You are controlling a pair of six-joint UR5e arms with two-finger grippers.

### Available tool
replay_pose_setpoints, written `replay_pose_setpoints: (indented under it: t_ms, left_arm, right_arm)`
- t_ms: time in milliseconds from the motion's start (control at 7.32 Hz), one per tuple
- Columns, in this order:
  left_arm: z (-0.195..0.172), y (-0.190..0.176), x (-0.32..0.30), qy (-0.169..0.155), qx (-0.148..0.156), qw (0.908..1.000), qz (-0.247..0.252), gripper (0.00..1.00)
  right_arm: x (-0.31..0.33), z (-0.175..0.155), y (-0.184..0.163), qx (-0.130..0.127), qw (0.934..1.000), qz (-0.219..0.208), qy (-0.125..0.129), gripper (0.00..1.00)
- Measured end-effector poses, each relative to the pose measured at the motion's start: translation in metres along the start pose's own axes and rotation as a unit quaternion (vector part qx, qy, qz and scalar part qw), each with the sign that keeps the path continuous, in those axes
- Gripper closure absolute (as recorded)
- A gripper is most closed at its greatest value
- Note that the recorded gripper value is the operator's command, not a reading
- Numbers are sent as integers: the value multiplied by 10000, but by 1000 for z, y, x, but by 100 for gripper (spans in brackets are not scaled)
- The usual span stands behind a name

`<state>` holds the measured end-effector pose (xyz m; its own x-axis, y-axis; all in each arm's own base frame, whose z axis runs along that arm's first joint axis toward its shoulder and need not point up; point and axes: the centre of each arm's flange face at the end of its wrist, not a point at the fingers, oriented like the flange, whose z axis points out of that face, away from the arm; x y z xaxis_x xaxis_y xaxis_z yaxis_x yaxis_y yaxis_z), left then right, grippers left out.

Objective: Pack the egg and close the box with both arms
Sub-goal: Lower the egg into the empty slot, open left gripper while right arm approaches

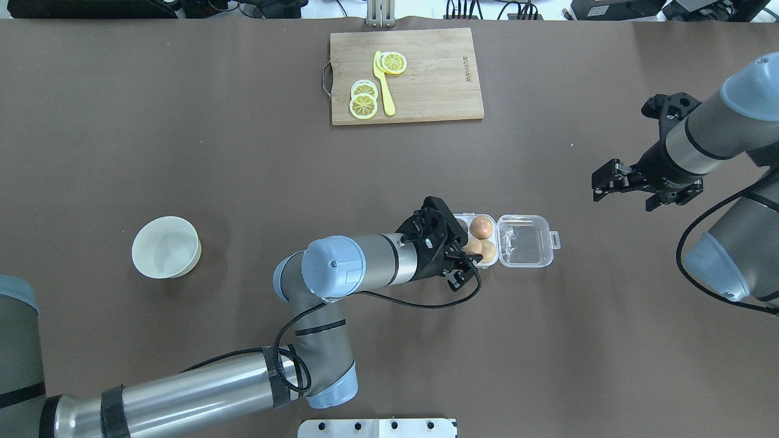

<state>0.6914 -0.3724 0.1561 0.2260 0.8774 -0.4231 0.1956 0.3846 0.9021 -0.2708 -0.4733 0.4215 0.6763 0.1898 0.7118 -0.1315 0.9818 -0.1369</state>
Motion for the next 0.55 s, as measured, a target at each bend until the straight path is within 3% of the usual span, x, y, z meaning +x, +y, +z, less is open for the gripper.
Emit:
replay_pose_setpoints:
  t_ms: [137, 547]
  left_arm:
    - [0, -2, 1, 8, 16, 10000, -6, 4]
    - [-3, -9, 1, 21, 87, 9999, -60, 3]
  right_arm:
    - [-1, -1, 0, 2, 10000, -6, -6, 0]
    - [-6, -2, -1, 14, 10000, -32, -34, 0]
